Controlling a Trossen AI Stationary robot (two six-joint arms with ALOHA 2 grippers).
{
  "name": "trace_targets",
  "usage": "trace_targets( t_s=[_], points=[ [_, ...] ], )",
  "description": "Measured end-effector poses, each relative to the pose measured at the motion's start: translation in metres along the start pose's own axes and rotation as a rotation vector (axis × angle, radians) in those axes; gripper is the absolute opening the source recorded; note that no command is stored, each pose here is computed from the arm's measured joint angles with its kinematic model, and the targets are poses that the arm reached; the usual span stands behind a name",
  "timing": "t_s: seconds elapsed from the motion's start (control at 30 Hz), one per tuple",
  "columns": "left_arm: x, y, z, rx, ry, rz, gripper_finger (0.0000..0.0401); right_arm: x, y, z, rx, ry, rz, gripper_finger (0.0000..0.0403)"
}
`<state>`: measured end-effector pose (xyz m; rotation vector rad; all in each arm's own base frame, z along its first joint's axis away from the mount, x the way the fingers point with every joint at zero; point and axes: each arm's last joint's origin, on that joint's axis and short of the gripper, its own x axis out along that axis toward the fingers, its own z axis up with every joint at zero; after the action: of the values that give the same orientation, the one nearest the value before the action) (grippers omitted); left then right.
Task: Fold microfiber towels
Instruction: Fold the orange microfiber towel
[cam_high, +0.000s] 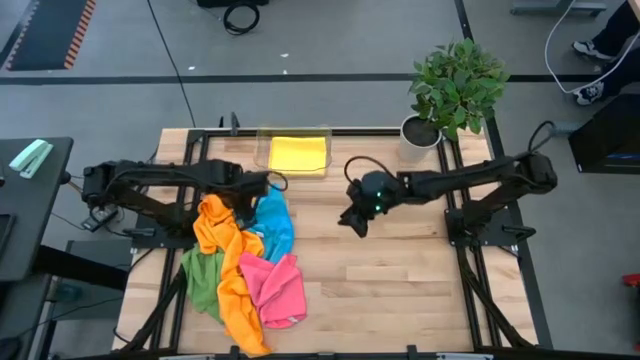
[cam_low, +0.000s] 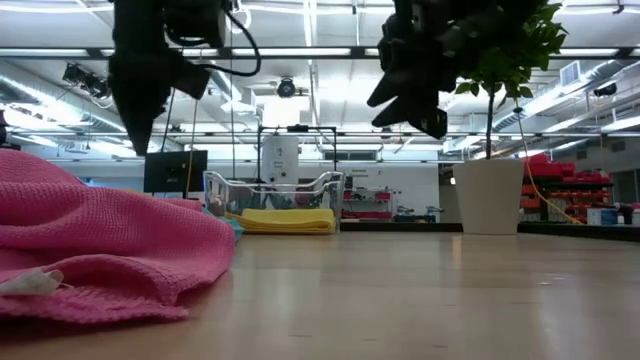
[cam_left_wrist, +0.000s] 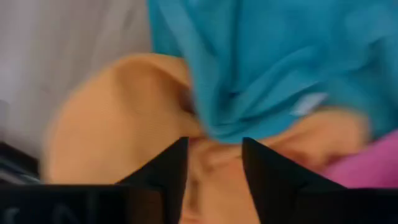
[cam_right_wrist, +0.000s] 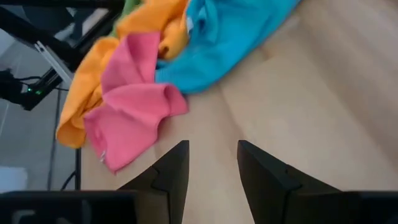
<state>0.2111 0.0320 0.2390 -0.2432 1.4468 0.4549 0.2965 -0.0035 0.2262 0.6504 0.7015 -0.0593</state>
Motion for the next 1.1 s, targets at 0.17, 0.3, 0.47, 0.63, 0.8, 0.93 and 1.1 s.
trace_targets(
  t_s=[0.17,0.3,0.47,0.63,0.8,0.93,1.1],
  points=[
    [0.029,0.001,-0.013,0.226,0.04,0.067,0.022,0.009,0.011,-0.009,0.052,0.034,0.007,0.0143],
    [0.058,0.008,-0.025,0.29,0.073,0.124,0.0232,0.01,0.023,-0.013,0.129,-0.034,-0.059,0.0143],
    [0.062,0.021,-0.019,0.284,0.065,0.215,0.0211,0.009,0.043,-0.018,0.265,-0.117,-0.093,0.0143],
    [0.068,0.036,-0.016,0.291,0.115,0.218,0.0102,0.004,0.07,-0.026,0.348,-0.102,-0.017,0.0143],
    [0.047,0.047,-0.01,0.273,0.137,0.227,0.0016,-0.007,0.11,-0.032,0.324,-0.102,0.084,0.0143],
    [-0.009,0.053,0.001,0.256,0.043,0.28,0.0006,-0.022,0.139,-0.028,0.25,-0.108,0.123,0.0143],
    [-0.098,0.054,0.007,0.107,-0.276,0.221,0.0006,-0.051,0.167,-0.016,0.094,-0.065,0.099,0.0143]
  ],
)
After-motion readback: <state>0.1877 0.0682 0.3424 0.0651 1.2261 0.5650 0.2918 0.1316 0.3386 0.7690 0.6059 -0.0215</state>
